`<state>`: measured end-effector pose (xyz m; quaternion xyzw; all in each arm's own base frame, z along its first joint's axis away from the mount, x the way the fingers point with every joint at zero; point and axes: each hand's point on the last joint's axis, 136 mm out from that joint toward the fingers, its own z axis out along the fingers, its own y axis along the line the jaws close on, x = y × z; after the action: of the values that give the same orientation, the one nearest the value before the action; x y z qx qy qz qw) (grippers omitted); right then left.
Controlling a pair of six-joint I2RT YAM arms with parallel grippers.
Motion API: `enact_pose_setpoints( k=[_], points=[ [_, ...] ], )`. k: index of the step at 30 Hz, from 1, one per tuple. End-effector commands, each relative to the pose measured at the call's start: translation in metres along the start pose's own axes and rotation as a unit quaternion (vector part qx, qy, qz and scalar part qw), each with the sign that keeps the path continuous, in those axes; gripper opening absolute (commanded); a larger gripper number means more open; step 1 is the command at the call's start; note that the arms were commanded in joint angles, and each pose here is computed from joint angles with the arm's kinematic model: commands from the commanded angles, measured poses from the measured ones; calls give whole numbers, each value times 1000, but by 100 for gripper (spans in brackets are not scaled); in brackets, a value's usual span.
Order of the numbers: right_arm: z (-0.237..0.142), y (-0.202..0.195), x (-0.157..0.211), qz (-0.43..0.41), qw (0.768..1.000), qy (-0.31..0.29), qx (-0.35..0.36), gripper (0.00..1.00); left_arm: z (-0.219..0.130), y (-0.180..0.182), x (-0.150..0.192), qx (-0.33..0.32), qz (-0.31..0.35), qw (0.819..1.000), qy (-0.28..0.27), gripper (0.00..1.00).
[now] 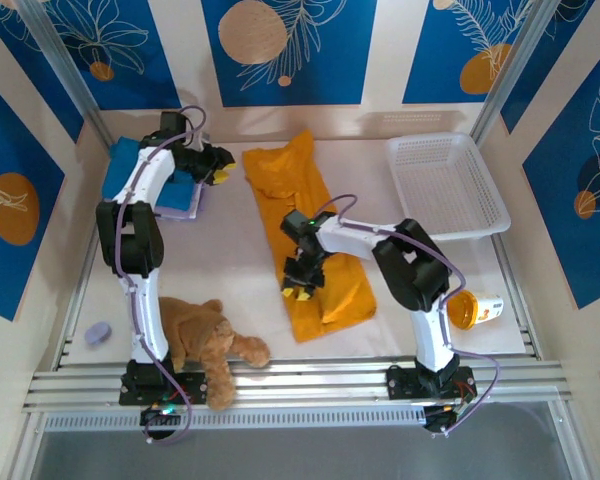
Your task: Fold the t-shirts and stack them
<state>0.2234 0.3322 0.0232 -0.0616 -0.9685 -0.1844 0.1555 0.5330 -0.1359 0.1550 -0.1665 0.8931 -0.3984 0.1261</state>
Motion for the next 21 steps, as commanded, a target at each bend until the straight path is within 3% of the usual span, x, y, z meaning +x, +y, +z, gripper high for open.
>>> enact_pose_setpoints(
  k=[1, 4, 8, 13, 21],
  points=[
    [0, 46, 2, -14, 999, 3, -46, 32, -7, -6, 11, -4, 15, 1000, 6, 41],
    [-21, 64, 2, -38, 997, -25, -67, 32, 6, -5, 21, -10, 19, 1000, 17, 41],
    [-53, 52, 4, -56, 995, -60, -58, 32, 22, -6, 43, -23, 38, 998, 37, 43],
    [-76, -8, 9, -42, 995, -89, 8, 32, 31, -2, 78, -41, 52, 996, 53, 43],
    [-69, -98, 35, 27, 995, -84, 49, 32, 66, -2, 156, -63, 79, 989, 105, 43]
  ],
)
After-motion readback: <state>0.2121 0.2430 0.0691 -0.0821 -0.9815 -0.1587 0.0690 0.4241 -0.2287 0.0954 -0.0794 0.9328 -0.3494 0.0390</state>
